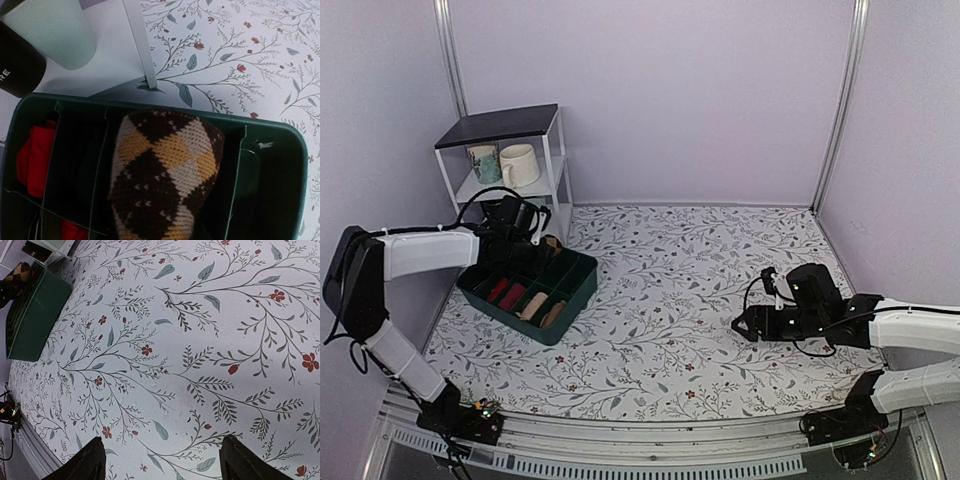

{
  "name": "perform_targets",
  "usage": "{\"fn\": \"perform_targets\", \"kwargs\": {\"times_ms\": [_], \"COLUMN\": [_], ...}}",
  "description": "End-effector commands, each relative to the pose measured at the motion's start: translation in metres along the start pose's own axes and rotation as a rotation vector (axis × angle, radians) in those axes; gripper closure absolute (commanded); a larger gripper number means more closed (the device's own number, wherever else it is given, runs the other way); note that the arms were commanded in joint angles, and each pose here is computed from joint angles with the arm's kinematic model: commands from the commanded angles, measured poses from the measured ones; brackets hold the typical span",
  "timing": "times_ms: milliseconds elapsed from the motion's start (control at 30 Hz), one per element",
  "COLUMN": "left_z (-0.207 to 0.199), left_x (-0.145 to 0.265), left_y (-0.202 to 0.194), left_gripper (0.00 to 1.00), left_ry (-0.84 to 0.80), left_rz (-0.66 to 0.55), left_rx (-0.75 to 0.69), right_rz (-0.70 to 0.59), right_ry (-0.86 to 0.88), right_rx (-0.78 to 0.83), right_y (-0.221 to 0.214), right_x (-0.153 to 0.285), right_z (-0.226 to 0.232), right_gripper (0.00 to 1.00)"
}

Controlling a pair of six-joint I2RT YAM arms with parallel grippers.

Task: Roll the socks
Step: Place the sock in the storage box.

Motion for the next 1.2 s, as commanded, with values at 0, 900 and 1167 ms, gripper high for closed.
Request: {"fn": "perform_targets", "kwargs": {"times_ms": [0,900,1167], "left_z": [-0.004,-0.053,-0.059], "left_x": [-0.013,-0.048,-0.067], "left_y": [-0.011,-0.008,-0.012], "left_gripper": [1.00,1.00,1.00], "left_ry": [-0.045,0.057,0.027], "left_rz": [0.029,0.239,0.339], "left_rx": [0.031,0.051,0.010], "right_rz": [-0.033,-0.093,-0.093], "right_ry": [-0.032,0.061,0.073], "right_rx": [-0.067,0.001,-0.014], "right_y": [0.002,-0.010,-0.014], "right_x": [0.000,0.011,0.008], "right_z": [-0.005,-0.017,-0.019], "right_gripper": [0.21,0.21,0.21]}}
Point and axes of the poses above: each gripper's point midway between its finger pads, its own x axis back along the fingers, its own z axis along the line the jaws close on, y = z × x, the point moved 10 cm from there along x, back along the fingers, and after that the axes turned 6 degrees about -x, right-handed, at the moved point
